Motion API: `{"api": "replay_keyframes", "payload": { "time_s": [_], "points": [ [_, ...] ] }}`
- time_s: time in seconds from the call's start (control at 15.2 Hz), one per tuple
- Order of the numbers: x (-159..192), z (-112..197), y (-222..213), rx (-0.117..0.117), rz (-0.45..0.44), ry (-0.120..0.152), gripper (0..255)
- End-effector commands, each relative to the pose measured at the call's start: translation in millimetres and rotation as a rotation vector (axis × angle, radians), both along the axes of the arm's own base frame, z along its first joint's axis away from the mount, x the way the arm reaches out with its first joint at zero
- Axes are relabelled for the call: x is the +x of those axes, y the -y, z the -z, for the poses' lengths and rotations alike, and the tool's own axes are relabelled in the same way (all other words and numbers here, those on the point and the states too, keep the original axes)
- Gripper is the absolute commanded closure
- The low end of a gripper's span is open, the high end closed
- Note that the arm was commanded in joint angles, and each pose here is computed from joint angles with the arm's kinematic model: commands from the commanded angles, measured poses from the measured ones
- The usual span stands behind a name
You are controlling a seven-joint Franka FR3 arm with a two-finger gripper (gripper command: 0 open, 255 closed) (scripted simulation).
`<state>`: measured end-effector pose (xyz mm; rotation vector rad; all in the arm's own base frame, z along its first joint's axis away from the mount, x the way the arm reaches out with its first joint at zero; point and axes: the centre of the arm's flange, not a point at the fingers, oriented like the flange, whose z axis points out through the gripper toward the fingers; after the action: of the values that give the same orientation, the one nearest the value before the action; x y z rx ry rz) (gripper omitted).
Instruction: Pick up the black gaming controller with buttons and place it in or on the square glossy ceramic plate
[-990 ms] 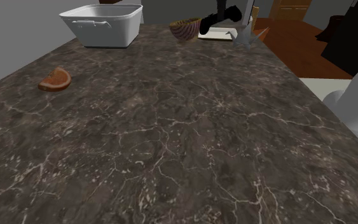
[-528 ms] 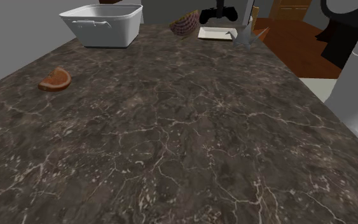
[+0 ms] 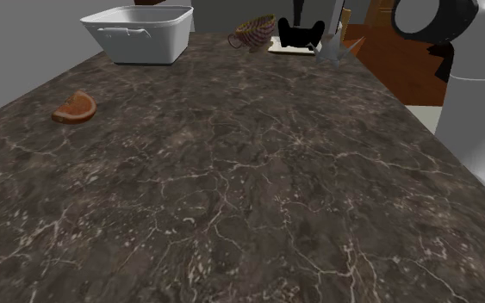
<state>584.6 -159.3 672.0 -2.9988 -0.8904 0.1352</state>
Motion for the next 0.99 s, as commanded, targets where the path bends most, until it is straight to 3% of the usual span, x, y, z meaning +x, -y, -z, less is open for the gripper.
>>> {"api": "replay_keyframes", "payload": {
  "time_s": [0.0,0.26,0.33,0.4,0.53,0.92],
  "points": [
    [0,9,0,0.000,0.000,0.001,255],
    [0,30,0,0.000,0.000,0.001,255],
    [-7,2,2,-0.010,0.003,0.046,255],
    [-7,2,2,-0.010,0.003,0.046,0],
    [-14,5,9,-0.008,-0.128,-0.059,0],
    [-18,36,10,-0.008,-0.128,-0.059,0]
  ]
}}
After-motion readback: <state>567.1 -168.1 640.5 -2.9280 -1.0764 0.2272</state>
